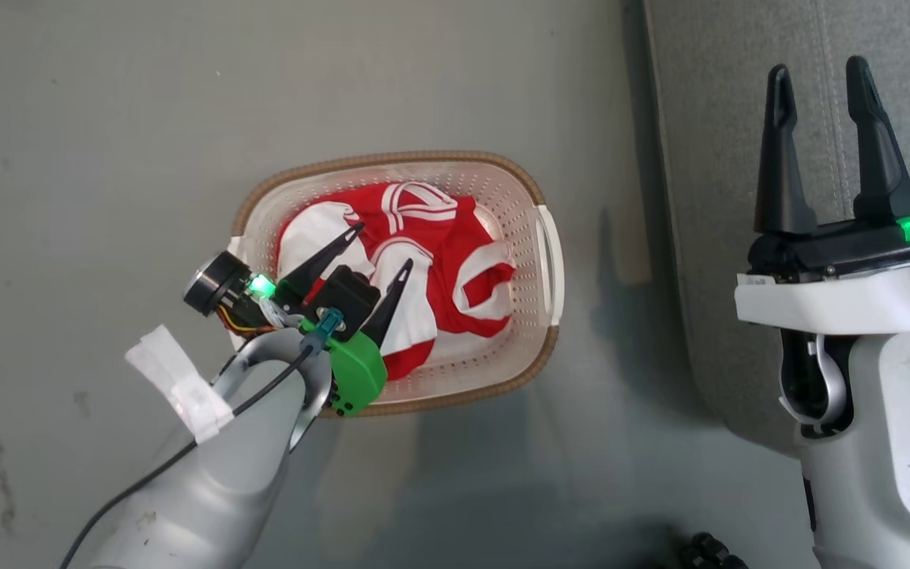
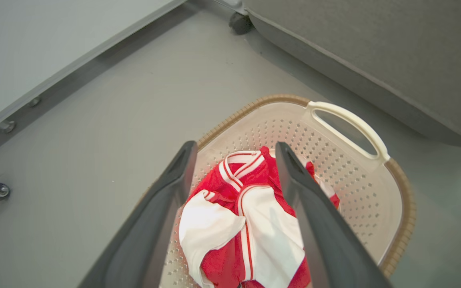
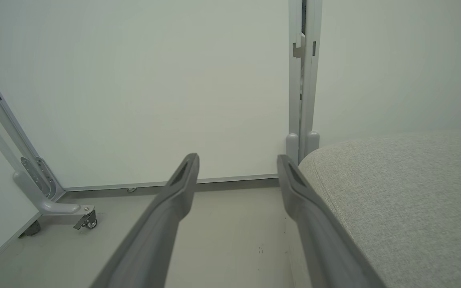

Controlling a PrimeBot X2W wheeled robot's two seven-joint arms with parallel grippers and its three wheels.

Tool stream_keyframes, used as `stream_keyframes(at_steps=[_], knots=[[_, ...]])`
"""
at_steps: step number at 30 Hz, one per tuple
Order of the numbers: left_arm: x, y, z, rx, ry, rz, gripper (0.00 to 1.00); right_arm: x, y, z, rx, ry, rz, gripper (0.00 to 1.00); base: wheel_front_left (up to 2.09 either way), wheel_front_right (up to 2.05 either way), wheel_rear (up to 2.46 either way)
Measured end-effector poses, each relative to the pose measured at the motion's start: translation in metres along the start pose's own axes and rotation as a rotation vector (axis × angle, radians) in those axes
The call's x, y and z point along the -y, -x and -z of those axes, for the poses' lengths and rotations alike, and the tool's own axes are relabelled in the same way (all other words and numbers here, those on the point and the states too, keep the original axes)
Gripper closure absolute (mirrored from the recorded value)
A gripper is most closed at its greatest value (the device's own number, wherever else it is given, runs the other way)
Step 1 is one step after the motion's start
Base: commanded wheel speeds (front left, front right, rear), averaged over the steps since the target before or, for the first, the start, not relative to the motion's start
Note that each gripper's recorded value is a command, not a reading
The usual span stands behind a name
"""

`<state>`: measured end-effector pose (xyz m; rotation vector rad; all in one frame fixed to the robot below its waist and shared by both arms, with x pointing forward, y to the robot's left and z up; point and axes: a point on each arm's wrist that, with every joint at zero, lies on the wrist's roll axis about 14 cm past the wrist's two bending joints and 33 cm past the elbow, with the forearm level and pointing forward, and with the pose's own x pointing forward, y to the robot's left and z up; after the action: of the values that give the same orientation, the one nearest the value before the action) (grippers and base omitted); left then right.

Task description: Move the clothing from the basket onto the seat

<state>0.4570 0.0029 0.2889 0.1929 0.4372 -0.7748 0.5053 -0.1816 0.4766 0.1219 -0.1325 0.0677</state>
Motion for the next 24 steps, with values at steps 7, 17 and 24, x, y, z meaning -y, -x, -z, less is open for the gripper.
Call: stream_keyframes(at_steps=[7,17,24], knots=[[0.016,-0.038,0.072,-0.185,-0.041,0.161,0.0,0.023,-0.004,0.036,-0.057,-0.008,0.047,0.0,0.0,0.0,0.0],[0.017,-0.082,0.143,-0.338,-0.116,0.266,0.0,0.057,0.007,0.065,-0.128,0.015,0.121,0.0,0.0,0.0,0.0],[0.014,-0.108,0.18,-0.409,-0.191,0.255,0.0,0.073,0.017,0.08,-0.178,0.036,0.158,0.0,0.0,0.0,0.0]])
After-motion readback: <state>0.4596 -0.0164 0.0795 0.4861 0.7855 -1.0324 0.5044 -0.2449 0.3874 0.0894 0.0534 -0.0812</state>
